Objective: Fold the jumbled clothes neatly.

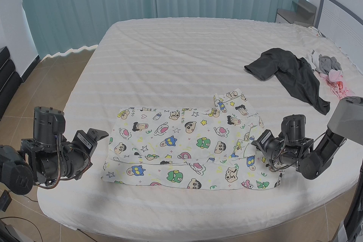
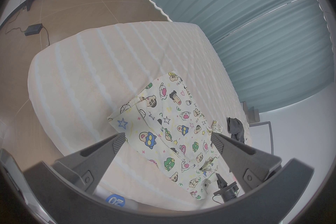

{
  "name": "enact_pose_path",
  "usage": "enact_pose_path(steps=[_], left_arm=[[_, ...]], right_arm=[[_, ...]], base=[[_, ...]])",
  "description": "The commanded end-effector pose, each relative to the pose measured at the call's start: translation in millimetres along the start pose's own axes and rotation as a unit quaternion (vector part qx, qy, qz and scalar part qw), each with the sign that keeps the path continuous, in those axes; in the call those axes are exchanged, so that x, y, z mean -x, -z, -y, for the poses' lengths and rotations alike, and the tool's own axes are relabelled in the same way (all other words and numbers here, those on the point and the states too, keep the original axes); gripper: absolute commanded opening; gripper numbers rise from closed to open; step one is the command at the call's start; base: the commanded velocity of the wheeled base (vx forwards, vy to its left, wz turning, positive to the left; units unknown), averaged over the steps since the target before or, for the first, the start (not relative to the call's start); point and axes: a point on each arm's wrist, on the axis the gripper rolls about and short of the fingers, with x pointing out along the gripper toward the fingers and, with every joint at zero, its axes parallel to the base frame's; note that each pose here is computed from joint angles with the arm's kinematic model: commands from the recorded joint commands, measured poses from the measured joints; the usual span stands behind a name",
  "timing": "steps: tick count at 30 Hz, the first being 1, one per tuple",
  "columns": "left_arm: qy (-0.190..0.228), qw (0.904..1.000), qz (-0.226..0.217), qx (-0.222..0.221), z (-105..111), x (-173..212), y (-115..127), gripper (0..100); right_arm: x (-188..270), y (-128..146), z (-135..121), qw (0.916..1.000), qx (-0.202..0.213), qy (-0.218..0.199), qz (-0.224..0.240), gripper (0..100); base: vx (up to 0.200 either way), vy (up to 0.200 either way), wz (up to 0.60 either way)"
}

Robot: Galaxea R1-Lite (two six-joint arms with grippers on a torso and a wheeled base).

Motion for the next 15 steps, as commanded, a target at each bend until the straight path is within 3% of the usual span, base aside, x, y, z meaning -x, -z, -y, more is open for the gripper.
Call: enact_pose_path(steps=[1,15], left_arm=[[-0.010,1.0000,-0.002,-0.001,-2,-5,1,100],[-0.017,0.9998,-0.005,-0.001,-3,-9,2,100]], right_arm=[[-9,-17,-24,0.9996,0.018,-0.012,0.019,0],[-18,-25,-39,0.9985,0.053,0.010,0.011,0]], base=[[0.000,0.000,0.00],[0.000,0.000,0.00]])
